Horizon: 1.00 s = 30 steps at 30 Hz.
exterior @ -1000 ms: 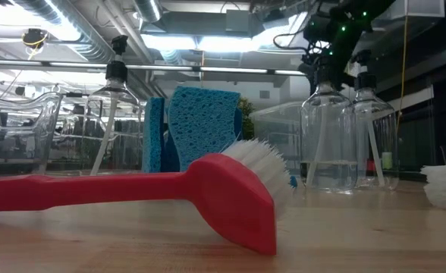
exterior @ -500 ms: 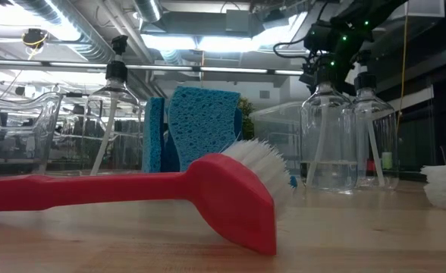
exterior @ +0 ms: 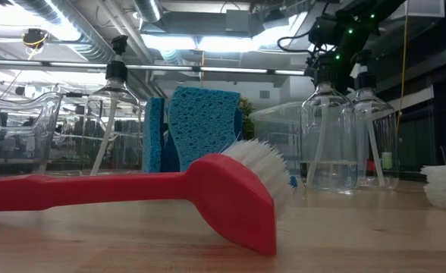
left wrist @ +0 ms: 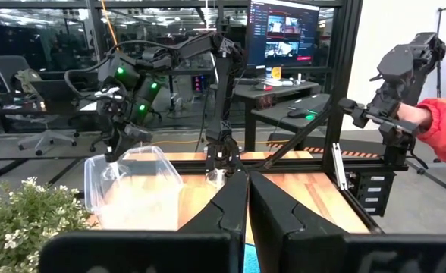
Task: Pick & Place Kitchen Sink Supplies
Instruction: Put the soap dispenser into the white bin
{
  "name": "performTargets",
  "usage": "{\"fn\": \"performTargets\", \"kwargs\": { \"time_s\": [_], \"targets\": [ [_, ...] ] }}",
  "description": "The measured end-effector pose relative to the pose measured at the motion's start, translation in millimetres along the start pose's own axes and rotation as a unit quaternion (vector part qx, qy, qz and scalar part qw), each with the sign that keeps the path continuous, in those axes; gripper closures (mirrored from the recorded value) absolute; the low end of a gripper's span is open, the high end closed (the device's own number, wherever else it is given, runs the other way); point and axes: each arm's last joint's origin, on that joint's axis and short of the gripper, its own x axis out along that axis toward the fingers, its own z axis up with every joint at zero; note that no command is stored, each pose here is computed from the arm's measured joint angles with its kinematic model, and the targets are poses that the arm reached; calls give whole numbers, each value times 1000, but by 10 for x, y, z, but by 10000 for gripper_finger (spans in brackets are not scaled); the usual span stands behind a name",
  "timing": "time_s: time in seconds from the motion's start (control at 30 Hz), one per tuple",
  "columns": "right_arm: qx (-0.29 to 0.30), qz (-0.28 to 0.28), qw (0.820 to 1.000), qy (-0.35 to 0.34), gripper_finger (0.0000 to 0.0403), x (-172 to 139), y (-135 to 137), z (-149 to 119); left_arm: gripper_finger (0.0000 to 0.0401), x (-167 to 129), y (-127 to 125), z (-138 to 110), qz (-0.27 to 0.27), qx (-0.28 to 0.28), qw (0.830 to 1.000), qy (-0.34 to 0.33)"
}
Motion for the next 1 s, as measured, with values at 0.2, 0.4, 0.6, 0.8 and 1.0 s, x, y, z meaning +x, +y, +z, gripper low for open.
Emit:
{"fn": "performTargets", "kwargs": {
  "time_s": [0.2, 0.4, 0.6, 0.8, 1.0],
  "targets": [
    [-12, -1, 1000, 16, 199, -1, -3, -32, 389, -1, 0, 0, 0, 0, 1000, 0],
    [36, -2, 999, 21, 124, -2, -3, -42, 393, -1, 0, 0, 0, 0, 1000, 0],
    [30, -6, 998, 54, 57, -7, -8, -105, 389, -1, 0, 0, 0, 0, 1000, 0],
    [24, -7, 997, 70, 50, -46, -17, -150, 390, -1, 0, 0, 0, 0, 1000, 0],
    [29, 6, 998, 52, 62, -223, -38, -183, 388, -1, 0, 0, 0, 0, 1000, 0]
  ]
}}
